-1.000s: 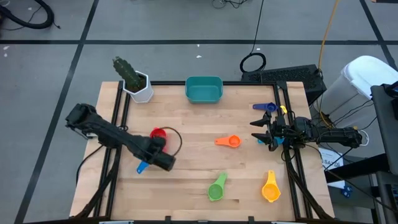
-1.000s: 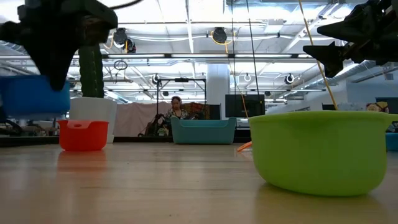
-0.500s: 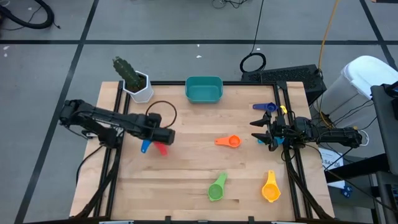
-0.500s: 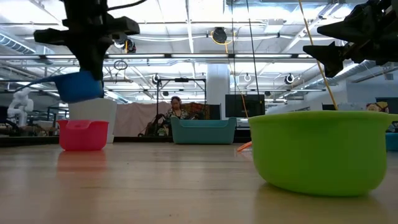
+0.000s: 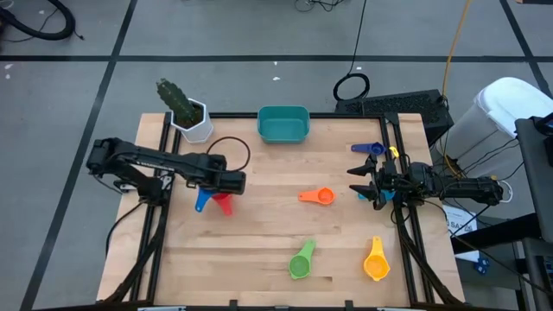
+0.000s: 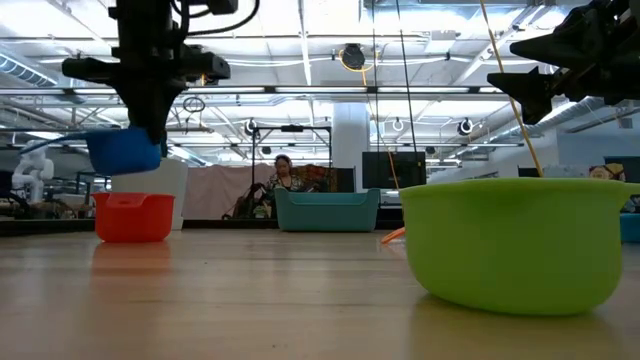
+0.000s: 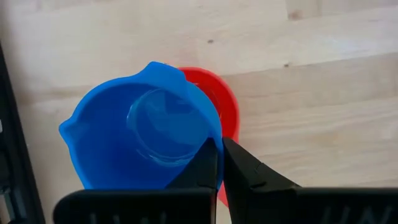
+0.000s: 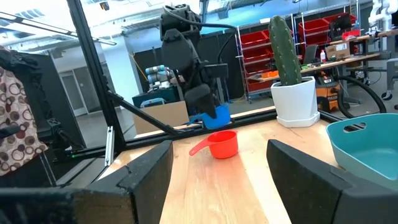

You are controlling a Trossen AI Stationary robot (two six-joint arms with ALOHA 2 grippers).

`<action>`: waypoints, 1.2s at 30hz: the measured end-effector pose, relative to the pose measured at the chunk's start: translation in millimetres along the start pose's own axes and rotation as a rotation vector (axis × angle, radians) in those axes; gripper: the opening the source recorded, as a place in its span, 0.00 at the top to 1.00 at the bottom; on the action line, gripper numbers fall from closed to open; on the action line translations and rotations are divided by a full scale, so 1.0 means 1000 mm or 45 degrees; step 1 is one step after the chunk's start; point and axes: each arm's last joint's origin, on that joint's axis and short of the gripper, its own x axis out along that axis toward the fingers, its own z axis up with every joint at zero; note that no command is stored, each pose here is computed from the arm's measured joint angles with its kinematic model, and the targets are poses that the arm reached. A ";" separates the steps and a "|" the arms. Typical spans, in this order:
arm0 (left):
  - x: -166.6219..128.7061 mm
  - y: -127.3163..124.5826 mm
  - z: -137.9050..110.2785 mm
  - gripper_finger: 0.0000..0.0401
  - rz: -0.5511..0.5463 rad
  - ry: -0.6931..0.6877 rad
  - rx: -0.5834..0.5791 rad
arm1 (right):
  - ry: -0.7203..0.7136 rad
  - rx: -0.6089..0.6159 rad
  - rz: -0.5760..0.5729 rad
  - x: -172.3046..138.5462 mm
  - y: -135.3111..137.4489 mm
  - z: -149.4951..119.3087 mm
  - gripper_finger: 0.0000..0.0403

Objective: Nest measuring cups in basket
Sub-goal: Stack the blue measuring cup on the red measuring cup

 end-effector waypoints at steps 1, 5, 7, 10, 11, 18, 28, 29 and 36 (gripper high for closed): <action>0.003 -0.001 0.000 0.98 0.013 0.015 -0.001 | -0.001 0.000 0.000 0.000 0.000 0.000 0.38; 0.012 -0.007 0.000 0.97 0.045 0.033 0.002 | -0.001 0.000 0.000 0.000 0.000 0.000 0.38; 0.014 -0.009 0.001 0.94 0.045 0.033 0.014 | -0.001 0.000 0.000 0.000 0.000 0.000 0.38; 0.017 -0.013 0.003 0.90 0.024 0.032 0.047 | 0.000 0.000 0.000 0.000 0.000 0.000 0.38; 0.017 -0.015 0.003 0.90 0.011 0.031 0.063 | -0.001 0.000 0.000 0.000 0.000 0.000 0.38; 0.018 -0.017 0.003 0.88 -0.018 0.028 0.118 | -0.001 0.000 0.000 0.000 0.000 0.000 0.38; 0.018 -0.016 0.002 0.84 -0.005 0.057 0.212 | 0.000 0.000 0.000 0.000 0.000 0.000 0.38; 0.018 -0.016 0.001 0.82 -0.005 0.059 0.218 | 0.000 0.000 0.000 0.000 0.000 0.000 0.38; 0.017 -0.016 -0.002 0.62 -0.007 0.064 0.254 | 0.000 0.000 0.000 0.000 0.000 0.000 0.38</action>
